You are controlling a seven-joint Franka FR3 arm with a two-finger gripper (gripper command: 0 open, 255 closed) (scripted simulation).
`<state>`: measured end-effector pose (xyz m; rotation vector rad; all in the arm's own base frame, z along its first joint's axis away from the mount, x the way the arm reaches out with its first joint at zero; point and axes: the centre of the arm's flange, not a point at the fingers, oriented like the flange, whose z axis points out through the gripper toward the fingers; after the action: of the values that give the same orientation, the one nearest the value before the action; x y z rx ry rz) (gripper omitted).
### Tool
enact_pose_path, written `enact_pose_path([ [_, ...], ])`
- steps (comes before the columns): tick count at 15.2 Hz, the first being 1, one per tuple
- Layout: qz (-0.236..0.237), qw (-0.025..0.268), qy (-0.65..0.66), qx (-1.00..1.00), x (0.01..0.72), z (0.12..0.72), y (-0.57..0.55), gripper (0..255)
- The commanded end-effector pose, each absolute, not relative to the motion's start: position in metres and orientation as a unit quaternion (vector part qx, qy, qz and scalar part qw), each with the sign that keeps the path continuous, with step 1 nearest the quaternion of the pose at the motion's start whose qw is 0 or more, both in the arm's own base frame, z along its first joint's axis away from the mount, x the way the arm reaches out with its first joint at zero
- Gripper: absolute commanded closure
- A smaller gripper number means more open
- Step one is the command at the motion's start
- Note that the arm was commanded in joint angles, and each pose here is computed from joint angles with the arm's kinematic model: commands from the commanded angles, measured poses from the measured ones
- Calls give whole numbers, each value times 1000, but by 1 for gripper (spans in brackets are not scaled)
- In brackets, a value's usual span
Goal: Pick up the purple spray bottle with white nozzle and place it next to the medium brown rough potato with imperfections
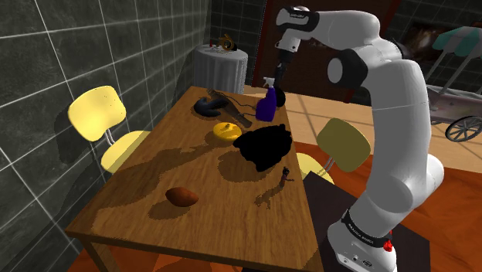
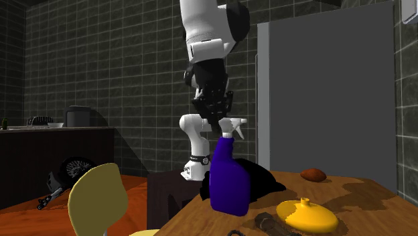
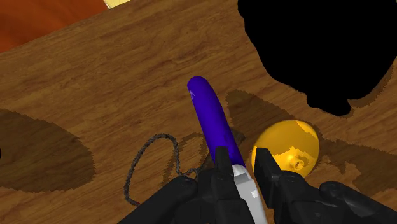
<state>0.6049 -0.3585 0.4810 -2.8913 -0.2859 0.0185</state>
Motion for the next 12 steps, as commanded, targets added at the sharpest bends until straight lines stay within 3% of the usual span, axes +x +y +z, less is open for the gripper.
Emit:
enact_pose_path([
  [1,7,118,-98,-988,605,492,-359,255],
  [12,7,118,-98,-988,605,550,-359,255],
])
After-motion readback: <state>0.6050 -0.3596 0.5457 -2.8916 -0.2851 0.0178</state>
